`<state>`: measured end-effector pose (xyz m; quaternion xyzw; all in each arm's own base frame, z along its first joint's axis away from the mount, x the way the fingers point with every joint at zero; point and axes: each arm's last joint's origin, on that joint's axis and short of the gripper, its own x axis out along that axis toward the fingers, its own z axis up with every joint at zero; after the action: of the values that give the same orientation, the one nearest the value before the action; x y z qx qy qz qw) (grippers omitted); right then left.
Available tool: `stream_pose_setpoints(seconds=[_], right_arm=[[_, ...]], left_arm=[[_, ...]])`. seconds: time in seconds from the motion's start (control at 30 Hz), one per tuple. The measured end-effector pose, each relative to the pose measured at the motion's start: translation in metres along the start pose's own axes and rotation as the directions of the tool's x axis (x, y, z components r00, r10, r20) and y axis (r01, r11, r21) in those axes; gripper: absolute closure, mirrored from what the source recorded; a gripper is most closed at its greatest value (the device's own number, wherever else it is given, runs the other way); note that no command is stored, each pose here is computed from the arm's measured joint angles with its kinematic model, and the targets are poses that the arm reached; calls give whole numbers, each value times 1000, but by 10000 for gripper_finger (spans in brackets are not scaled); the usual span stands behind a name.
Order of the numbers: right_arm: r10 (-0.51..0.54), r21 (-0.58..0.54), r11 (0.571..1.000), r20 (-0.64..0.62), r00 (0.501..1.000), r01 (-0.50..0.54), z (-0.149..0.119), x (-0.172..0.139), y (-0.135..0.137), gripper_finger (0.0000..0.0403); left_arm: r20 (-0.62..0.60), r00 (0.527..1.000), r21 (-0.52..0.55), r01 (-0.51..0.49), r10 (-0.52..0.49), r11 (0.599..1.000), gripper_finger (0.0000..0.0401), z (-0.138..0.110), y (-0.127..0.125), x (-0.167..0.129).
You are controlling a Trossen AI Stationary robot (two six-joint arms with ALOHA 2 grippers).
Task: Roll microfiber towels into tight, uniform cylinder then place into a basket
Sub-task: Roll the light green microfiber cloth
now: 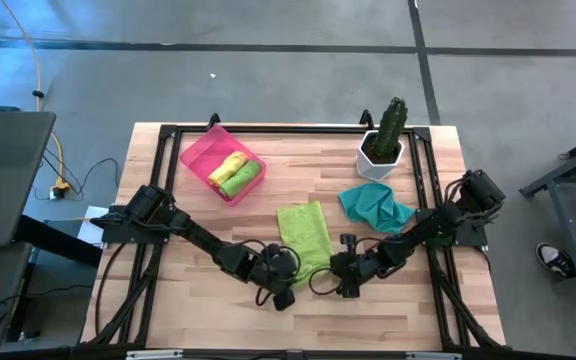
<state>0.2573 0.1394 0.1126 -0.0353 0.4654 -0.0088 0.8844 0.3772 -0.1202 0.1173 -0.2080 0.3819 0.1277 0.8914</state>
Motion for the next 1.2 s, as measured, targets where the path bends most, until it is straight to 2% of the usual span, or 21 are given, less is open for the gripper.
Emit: stream_pose_setpoints(seconds=[0.07,0.2,0.37,0.47,0.6,0.87,1.0,1.2], right_arm=[[0,4,1000,-1,1000,0,0,0,0,396],[26,50,998,-16,1000,-25,-1,0,0,391],[111,91,990,-39,993,-107,0,-1,2,400],[209,139,970,-43,977,-201,4,-1,0,400],[311,242,926,-52,949,-290,10,2,-8,401],[457,418,818,-54,888,-396,19,9,-29,402],[519,514,748,-56,853,-421,21,10,-37,402],[560,615,668,-44,827,-420,25,12,-48,402]], left_arm=[[1,1000,59,-5,5,998,330,4,-1,0],[-20,999,212,-43,48,976,303,15,-5,-4],[-62,989,433,-94,133,897,283,30,-17,-16],[-68,988,499,-84,135,863,282,35,-29,-25],[-52,994,526,-57,99,848,283,36,-43,-32],[-56,996,501,-38,76,865,277,23,-57,-38],[-35,997,537,-38,67,843,276,17,-64,-42],[40,996,606,-89,81,790,276,18,-69,-43]])
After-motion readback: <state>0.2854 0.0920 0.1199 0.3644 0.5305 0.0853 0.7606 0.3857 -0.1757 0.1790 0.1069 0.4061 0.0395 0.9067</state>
